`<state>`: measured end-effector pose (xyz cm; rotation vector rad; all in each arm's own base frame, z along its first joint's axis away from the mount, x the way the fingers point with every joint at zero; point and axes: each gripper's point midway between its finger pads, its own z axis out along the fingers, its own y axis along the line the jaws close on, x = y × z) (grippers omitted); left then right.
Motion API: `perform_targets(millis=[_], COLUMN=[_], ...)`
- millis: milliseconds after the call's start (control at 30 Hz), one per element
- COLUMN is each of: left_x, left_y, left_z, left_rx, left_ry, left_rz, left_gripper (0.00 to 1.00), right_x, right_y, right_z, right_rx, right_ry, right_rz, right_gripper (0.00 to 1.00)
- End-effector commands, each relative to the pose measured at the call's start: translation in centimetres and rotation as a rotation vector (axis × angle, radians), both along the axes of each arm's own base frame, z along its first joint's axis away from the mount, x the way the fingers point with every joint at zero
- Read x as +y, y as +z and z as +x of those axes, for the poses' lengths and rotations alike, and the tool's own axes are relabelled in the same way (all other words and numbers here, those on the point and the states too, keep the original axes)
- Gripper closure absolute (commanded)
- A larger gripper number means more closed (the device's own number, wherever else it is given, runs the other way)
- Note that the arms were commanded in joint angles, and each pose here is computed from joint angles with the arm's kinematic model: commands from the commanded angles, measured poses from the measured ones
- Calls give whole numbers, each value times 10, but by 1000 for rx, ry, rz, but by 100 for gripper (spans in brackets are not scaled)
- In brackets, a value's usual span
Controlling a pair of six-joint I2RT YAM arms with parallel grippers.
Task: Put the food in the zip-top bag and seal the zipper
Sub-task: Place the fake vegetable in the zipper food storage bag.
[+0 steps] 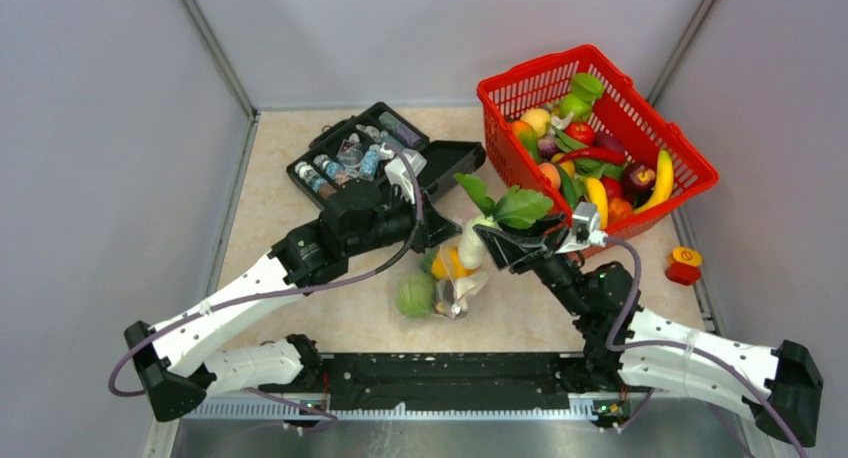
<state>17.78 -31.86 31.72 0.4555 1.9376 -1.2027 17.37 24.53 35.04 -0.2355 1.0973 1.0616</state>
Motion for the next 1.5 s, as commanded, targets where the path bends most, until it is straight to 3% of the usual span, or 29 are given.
perform_targets(millis=[0, 500, 1467], left_x=[6, 19, 20], left_y=[43, 38, 30], left_z=[3, 7, 12], left_rx=[-106, -155, -143], left_ry=[35, 77, 101], left_rz=[-105, -62, -47], left_gripper=[100, 100, 100], right_x=[13, 9, 19], right_y=[26, 12, 20], right_z=[-10, 4, 0], right_rx=[-39, 16, 10], right_ry=[82, 13, 76], right_rz=[73, 74, 152], right_gripper=[100, 100, 100])
